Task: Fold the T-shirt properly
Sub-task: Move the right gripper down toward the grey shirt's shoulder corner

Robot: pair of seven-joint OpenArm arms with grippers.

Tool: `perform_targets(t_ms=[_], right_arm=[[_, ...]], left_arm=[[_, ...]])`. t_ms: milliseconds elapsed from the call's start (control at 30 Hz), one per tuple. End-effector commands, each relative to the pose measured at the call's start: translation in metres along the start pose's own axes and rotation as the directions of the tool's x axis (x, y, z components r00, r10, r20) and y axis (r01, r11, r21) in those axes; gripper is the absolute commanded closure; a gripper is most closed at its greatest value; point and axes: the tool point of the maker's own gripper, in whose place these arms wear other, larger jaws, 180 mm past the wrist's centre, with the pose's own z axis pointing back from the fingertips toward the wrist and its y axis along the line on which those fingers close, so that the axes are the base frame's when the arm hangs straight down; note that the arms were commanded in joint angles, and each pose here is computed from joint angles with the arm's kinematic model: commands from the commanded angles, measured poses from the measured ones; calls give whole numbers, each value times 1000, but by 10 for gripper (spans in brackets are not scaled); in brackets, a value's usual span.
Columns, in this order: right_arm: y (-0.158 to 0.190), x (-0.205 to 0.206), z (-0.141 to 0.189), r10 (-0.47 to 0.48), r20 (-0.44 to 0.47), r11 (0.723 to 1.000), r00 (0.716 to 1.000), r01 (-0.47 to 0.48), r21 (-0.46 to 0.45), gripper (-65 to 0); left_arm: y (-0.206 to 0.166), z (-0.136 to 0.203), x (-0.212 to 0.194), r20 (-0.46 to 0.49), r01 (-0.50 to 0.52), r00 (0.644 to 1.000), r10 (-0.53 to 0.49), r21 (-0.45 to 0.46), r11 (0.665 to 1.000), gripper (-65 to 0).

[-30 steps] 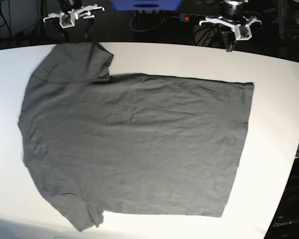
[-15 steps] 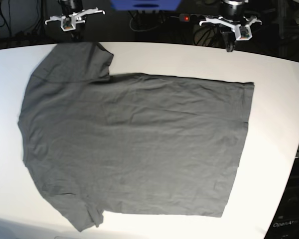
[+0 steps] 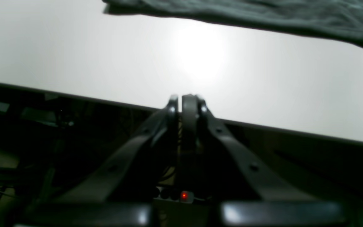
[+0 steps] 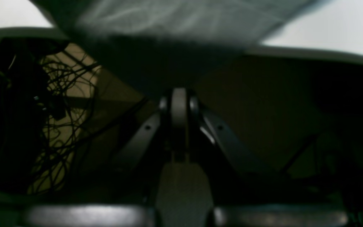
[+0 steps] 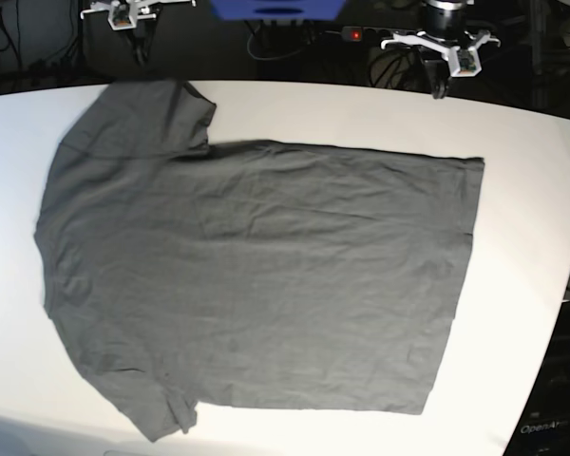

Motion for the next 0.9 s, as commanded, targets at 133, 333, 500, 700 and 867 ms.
perform_targets(t_ms=[133, 333, 500, 700, 867], right_arm=[[-4, -1, 4, -3, 12, 1000, 1000, 3, -12, -7], [-3, -4, 5, -6, 3, 1000, 1000, 6, -12, -12], [-8, -3, 6, -33, 12, 999, 999, 34, -36, -186], [-19, -1, 6, -75, 26, 993, 997, 77, -85, -386], [-30, 2, 4, -72, 37, 993, 997, 75, -94, -409]], left_arm=[[1, 3, 7, 27, 4, 1000, -4, 0, 1000, -12], [1, 4, 6, 26, 4, 1000, -4, 0, 1000, -12], [2, 4, 4, 20, 5, 1000, -5, 1, 1000, -12], [2, 5, 2, 14, 5, 1000, -5, 2, 1000, -12], [2, 5, 2, 14, 5, 1000, -5, 2, 1000, -12]])
